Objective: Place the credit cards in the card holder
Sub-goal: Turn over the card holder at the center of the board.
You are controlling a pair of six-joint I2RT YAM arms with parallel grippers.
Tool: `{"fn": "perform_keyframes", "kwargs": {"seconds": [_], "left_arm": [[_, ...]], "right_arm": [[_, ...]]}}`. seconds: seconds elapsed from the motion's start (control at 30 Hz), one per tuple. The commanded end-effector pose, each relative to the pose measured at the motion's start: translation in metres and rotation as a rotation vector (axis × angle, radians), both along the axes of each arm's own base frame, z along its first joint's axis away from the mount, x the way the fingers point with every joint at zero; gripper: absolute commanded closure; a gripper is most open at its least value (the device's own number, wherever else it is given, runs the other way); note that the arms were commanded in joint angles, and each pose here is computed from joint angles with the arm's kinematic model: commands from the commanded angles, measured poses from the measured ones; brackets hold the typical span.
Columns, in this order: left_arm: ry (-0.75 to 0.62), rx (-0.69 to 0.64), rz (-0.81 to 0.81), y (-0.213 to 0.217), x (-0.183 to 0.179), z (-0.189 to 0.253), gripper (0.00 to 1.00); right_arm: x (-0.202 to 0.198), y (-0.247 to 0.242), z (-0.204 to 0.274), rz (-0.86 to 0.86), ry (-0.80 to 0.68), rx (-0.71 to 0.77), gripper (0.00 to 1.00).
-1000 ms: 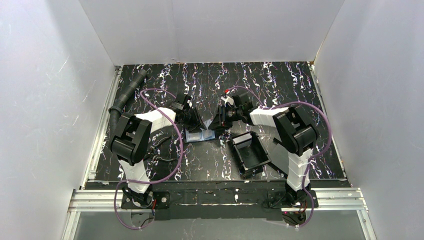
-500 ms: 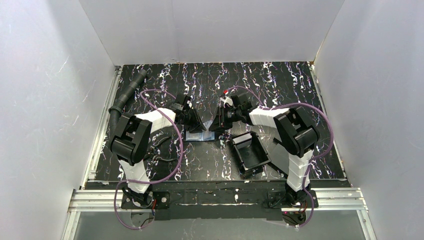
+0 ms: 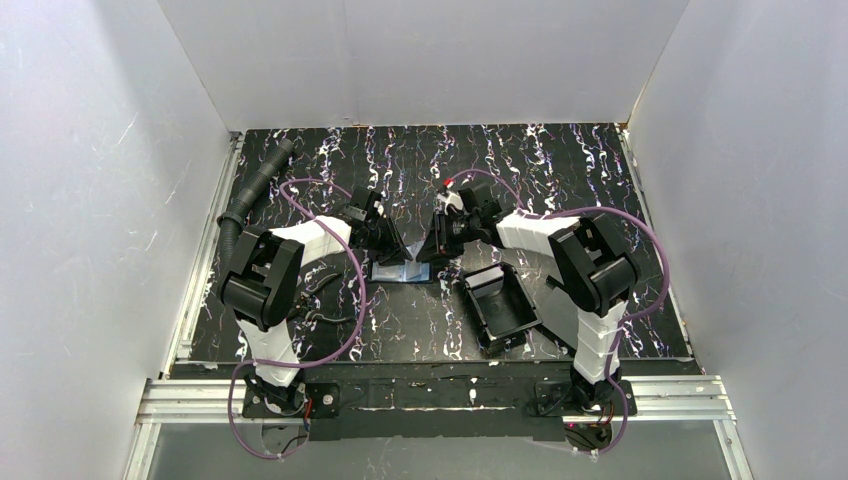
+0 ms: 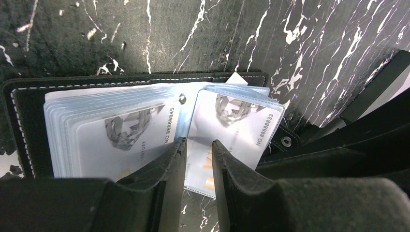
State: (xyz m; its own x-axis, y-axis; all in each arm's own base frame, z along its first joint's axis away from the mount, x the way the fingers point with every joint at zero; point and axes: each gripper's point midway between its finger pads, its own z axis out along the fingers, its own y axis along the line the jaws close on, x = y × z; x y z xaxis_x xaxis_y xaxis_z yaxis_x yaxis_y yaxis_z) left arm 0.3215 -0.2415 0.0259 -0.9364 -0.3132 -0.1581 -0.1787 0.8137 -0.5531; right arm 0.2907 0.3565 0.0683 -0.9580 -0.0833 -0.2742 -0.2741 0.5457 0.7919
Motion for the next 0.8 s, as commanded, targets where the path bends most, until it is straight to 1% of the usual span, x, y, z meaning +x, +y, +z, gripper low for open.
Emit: {"fn": "perform_keyframes", "kwargs": {"seconds": [0.0, 0.17, 0.3, 0.47, 0.67, 0.77], "left_arm": [[0.025, 0.017, -0.009, 0.002, -0.01, -0.006, 0.75], [0.025, 0.015, -0.009, 0.002, -0.01, -0.005, 0.75], [0.025, 0.013, -0.009, 0.002, -0.01, -0.005, 0.75], [0.022, 0.008, -0.01, 0.001, -0.01, -0.004, 0.76], [0.02, 0.005, -0.01, 0.001, -0.01, -0.003, 0.76], [0.017, 0.001, -0.013, 0.001, -0.01, 0.0, 0.76]], "right_arm": [[0.007, 0.019, 0.045, 0.049, -0.119, 0.057, 0.69], [0.008, 0.026, 0.044, 0.056, -0.116, 0.063, 0.69], [0.01, 0.028, 0.041, 0.027, -0.096, 0.073, 0.72], [0.014, 0.027, 0.032, -0.017, -0.064, 0.05, 0.73], [0.015, 0.028, 0.024, -0.033, -0.044, 0.048, 0.73], [0.016, 0.027, 0.024, -0.033, -0.055, 0.039, 0.79]]}}
